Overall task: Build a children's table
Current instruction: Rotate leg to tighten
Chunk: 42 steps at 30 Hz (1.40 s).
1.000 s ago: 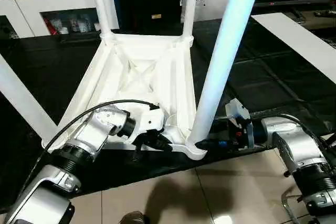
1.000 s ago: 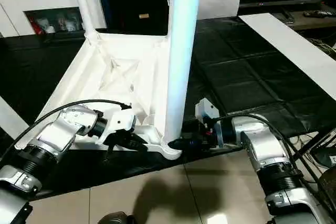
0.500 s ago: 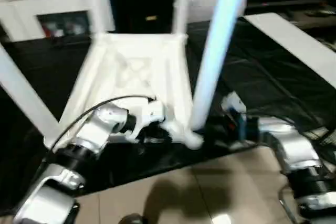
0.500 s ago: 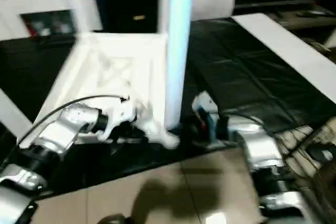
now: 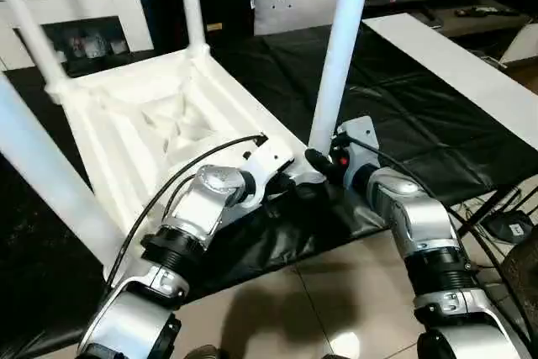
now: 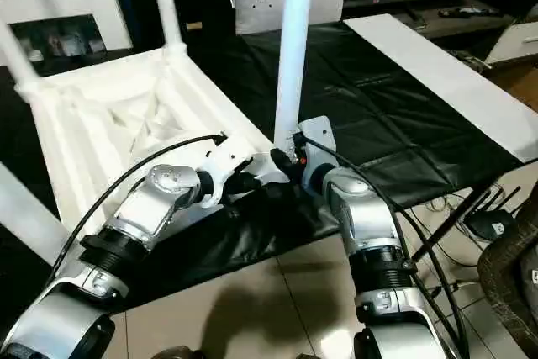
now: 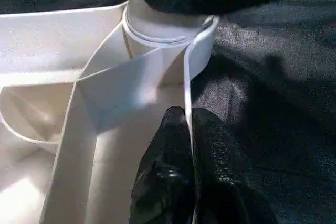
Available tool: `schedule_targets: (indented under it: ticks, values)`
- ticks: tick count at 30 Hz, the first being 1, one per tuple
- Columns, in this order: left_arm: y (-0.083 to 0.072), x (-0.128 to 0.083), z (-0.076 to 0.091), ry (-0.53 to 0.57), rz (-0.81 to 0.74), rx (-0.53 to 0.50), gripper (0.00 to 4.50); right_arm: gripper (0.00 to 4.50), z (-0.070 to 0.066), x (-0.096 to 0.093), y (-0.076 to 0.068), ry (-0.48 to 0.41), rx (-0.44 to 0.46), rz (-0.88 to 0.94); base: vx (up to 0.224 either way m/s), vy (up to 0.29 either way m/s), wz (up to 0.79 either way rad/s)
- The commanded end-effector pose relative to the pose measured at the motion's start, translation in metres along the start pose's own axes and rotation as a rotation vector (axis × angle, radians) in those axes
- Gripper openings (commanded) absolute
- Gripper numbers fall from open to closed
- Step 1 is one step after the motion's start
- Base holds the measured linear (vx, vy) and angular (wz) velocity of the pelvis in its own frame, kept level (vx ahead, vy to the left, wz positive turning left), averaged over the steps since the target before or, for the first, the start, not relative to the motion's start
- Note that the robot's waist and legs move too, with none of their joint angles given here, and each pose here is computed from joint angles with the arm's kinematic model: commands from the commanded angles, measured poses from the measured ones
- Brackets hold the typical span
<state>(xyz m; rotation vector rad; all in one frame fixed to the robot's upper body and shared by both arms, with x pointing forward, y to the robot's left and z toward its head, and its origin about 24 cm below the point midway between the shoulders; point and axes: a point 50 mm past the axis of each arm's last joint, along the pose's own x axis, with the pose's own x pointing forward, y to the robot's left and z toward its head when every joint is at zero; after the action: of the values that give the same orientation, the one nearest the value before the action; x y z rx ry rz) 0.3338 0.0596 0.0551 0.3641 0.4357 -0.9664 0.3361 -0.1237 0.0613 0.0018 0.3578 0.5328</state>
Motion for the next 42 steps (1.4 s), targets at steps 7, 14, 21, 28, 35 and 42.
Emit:
schedule_targets:
  ticks: [7,14,21,28,35,42]
  values:
    - [0.002,-0.009,0.008,-0.04,-0.079,0.099,0.0,3.3,-0.01,-0.014,-0.002,0.03,-0.115,0.192,0.0,0.0,0.0]
    - [0.008,-0.023,-0.009,0.021,-0.183,0.194,0.0,3.74,-0.001,-0.039,-0.022,0.01,-0.293,0.345,0.0,0.0,0.0]
    - [0.006,-0.034,-0.016,0.045,-0.341,0.278,0.0,3.74,-0.002,-0.059,-0.032,0.064,-0.379,0.531,0.0,0.0,0.0]
    - [-0.004,-0.046,-0.019,0.068,-0.544,0.379,0.0,3.12,-0.002,-0.061,-0.034,0.103,-0.403,0.676,0.0,0.0,0.0]
    - [-0.007,-0.048,-0.02,0.083,-0.591,0.401,0.0,2.58,-0.004,-0.055,-0.021,0.096,-0.394,0.774,0.0,0.0,0.0]
    - [-0.01,-0.051,-0.022,0.088,-0.621,0.402,0.0,1.99,-0.008,-0.052,-0.014,0.1,-0.37,0.841,0.0,0.0,0.0]
